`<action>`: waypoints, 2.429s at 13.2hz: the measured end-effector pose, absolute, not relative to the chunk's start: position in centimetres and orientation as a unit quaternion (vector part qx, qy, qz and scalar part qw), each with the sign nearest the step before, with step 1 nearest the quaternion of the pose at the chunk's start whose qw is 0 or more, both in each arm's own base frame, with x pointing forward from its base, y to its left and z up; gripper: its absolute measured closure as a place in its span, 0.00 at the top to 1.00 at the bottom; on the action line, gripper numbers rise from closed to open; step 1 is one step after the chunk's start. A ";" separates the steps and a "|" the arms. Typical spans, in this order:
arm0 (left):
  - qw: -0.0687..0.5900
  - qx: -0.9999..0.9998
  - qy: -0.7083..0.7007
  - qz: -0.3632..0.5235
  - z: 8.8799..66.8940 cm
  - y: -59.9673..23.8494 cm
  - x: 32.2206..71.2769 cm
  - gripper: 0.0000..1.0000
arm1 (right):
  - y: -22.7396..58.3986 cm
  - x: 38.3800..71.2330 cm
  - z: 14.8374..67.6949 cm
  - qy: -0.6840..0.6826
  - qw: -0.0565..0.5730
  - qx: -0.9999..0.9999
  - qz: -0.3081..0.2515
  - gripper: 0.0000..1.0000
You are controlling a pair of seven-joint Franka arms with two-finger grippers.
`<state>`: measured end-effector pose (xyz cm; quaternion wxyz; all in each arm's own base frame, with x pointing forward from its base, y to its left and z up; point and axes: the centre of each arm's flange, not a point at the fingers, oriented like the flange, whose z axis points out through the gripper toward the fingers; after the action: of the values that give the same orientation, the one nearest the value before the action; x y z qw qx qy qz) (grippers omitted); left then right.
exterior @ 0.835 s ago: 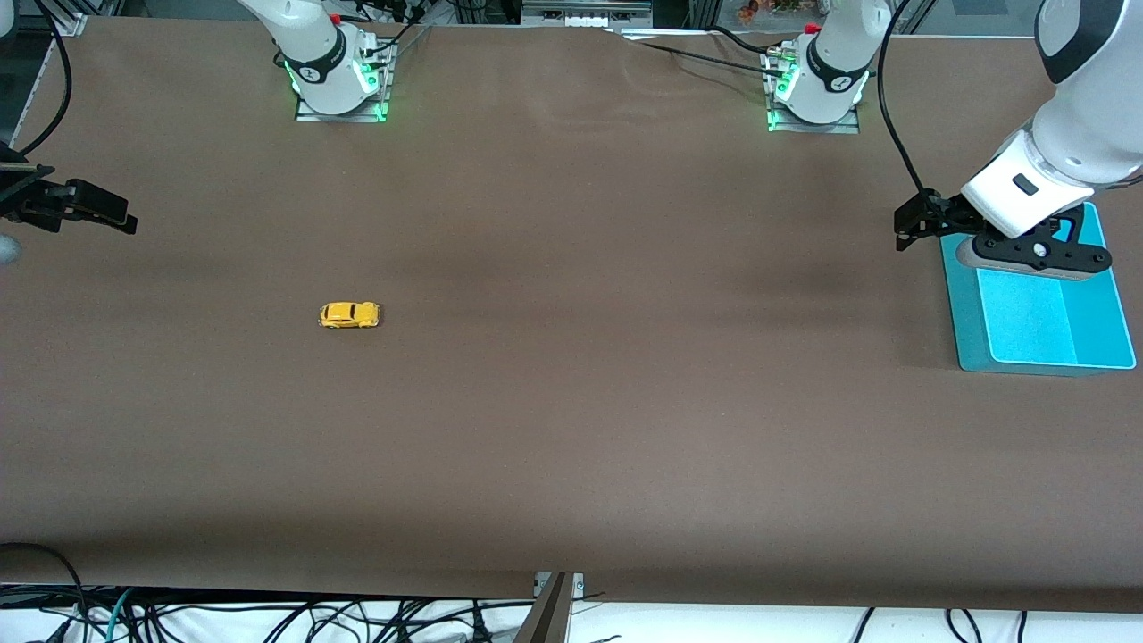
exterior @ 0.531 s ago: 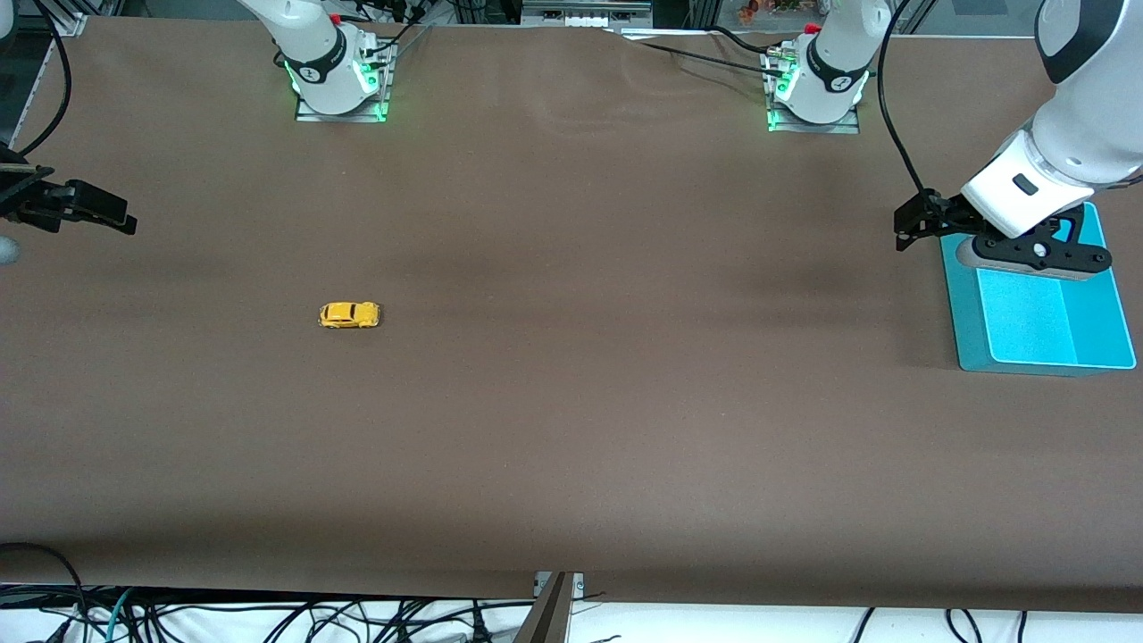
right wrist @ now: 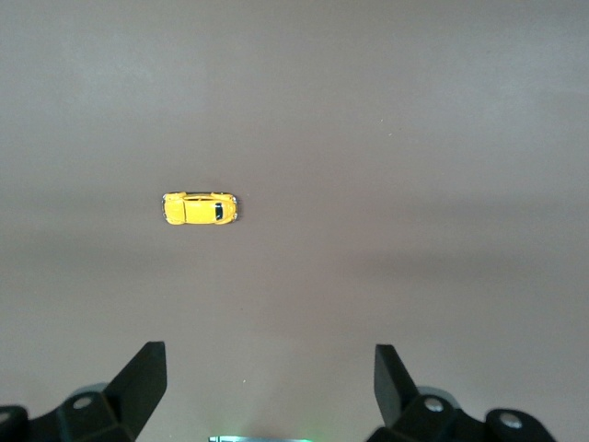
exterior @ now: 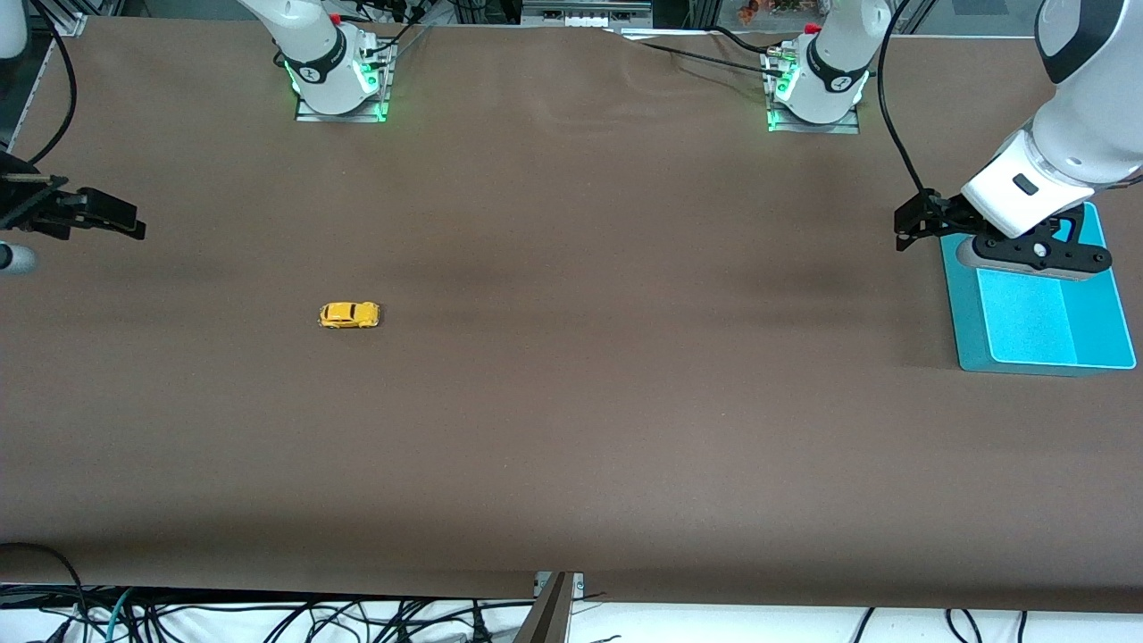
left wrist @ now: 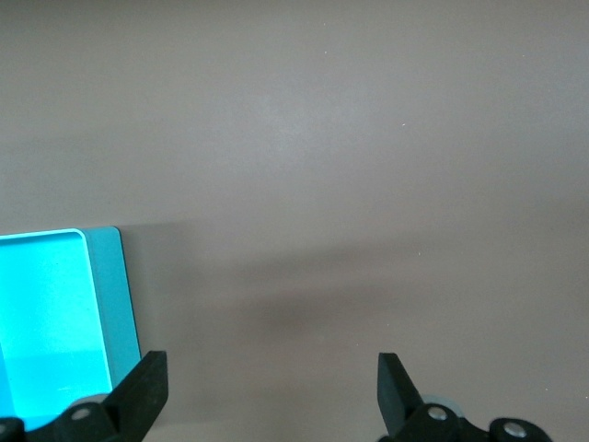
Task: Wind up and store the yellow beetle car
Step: 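Move the right gripper over the yellow beetle car, then lower the right gripper and grasp the yellow car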
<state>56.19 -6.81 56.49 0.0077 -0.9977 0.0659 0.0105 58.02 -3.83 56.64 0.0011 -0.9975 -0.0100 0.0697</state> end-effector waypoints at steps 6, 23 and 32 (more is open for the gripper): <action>0.008 -0.998 0.066 0.010 56.5 -6.8 56.2 1.00 | 1.2 58.3 55.6 -0.055 -0.001 -0.995 0.086 1.00; 0.008 -0.998 0.065 0.010 56.5 -6.7 56.2 1.00 | 11.9 61.6 32.9 -0.555 0.037 -0.820 0.134 1.00; 0.008 -0.998 0.065 0.011 56.5 -6.7 56.2 1.00 | 10.7 58.2 23.8 -0.676 0.012 -0.735 0.055 1.00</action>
<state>56.20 -6.73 56.51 0.0077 -0.9978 0.0652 0.0106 58.17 10.71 23.77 0.0117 -0.7347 -0.6760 0.0553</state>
